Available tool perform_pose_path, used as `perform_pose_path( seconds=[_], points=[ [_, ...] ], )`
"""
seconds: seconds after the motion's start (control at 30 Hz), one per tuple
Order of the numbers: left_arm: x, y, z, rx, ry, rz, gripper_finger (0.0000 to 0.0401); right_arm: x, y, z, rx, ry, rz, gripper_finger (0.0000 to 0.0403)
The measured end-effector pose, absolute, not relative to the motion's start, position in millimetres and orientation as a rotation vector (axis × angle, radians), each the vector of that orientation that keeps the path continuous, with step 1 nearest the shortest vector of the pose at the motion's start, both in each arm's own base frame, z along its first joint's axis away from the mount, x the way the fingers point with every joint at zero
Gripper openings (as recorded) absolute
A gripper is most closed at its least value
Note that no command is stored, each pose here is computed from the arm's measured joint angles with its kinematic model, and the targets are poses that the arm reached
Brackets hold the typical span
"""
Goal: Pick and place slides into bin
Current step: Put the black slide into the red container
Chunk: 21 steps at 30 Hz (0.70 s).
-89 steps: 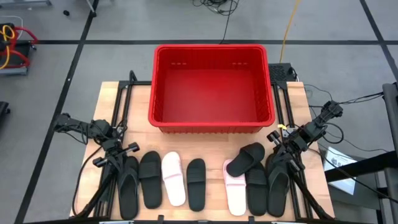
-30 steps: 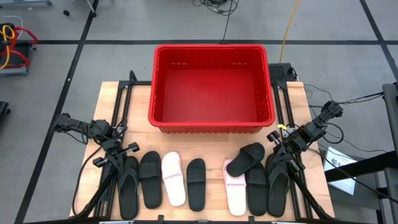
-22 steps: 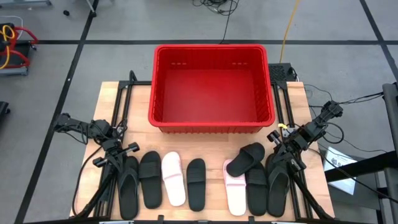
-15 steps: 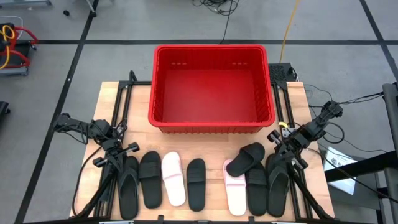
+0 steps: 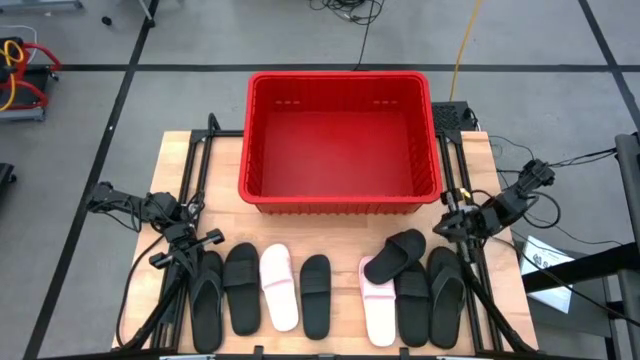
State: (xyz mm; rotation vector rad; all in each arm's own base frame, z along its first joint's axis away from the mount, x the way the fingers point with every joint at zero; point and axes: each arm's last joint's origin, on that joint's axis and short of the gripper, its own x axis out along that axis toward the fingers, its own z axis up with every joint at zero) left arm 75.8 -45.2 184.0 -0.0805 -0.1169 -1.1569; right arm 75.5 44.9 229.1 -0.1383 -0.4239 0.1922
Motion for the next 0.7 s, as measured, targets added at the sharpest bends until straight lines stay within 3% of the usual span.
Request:
perform_pose_path(
  seconds=[0.27,0.7],
  points=[
    [75.8,-45.2,184.2,-0.08,-0.119,-1.157,0.0008,79.0,39.5,266.6,-0.223,-0.358,-0.08,0.0],
    [75.8,-45.2,184.2,-0.08,-0.12,-1.157,0.0008,94.8,48.6,319.1,-0.169,-0.176,-0.133,0.0]
  ],
)
